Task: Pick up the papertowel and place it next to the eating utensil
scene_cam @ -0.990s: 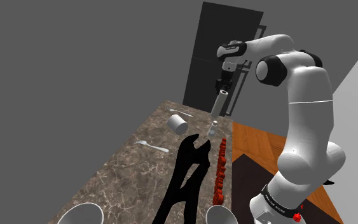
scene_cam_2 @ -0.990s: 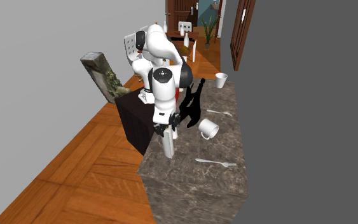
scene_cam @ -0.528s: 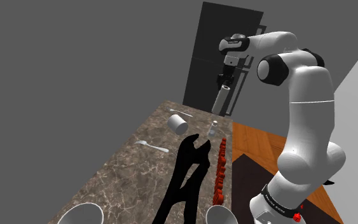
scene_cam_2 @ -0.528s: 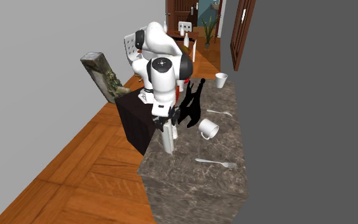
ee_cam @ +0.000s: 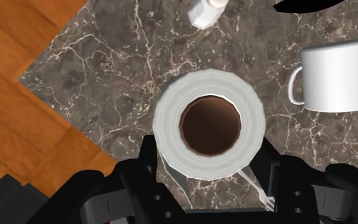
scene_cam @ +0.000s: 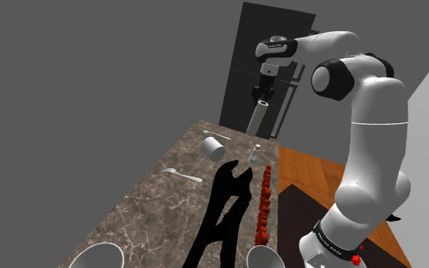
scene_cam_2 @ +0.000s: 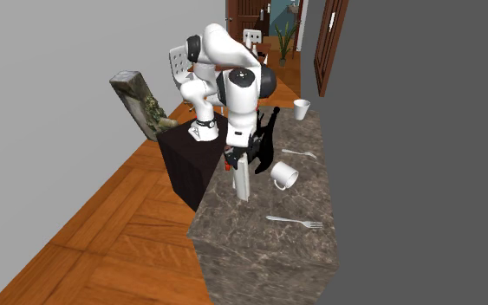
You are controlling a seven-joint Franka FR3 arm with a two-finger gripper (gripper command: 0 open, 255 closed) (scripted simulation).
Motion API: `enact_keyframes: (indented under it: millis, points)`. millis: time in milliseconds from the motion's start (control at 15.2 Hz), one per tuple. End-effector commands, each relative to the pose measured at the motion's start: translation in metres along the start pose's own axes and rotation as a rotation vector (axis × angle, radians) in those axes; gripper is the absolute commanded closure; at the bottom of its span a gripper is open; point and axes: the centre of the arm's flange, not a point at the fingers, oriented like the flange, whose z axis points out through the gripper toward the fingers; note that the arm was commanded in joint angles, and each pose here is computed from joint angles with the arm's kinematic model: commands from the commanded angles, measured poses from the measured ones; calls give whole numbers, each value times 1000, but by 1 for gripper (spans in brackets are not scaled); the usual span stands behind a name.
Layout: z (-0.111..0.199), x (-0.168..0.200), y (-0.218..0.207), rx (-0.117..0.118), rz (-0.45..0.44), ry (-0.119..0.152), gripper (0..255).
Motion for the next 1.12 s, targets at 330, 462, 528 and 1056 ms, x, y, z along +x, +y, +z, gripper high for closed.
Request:
enact_keyframes:
  millis: [330, 462, 528, 1056]
  points:
    - [8, -3, -94, 0, 1, 0, 255]
    - [10, -3, -120, 0, 1, 0, 255]
    - [11, -4, -133, 0, 1, 0, 255]
    - [19, -7, -239, 0, 1, 0, 255]
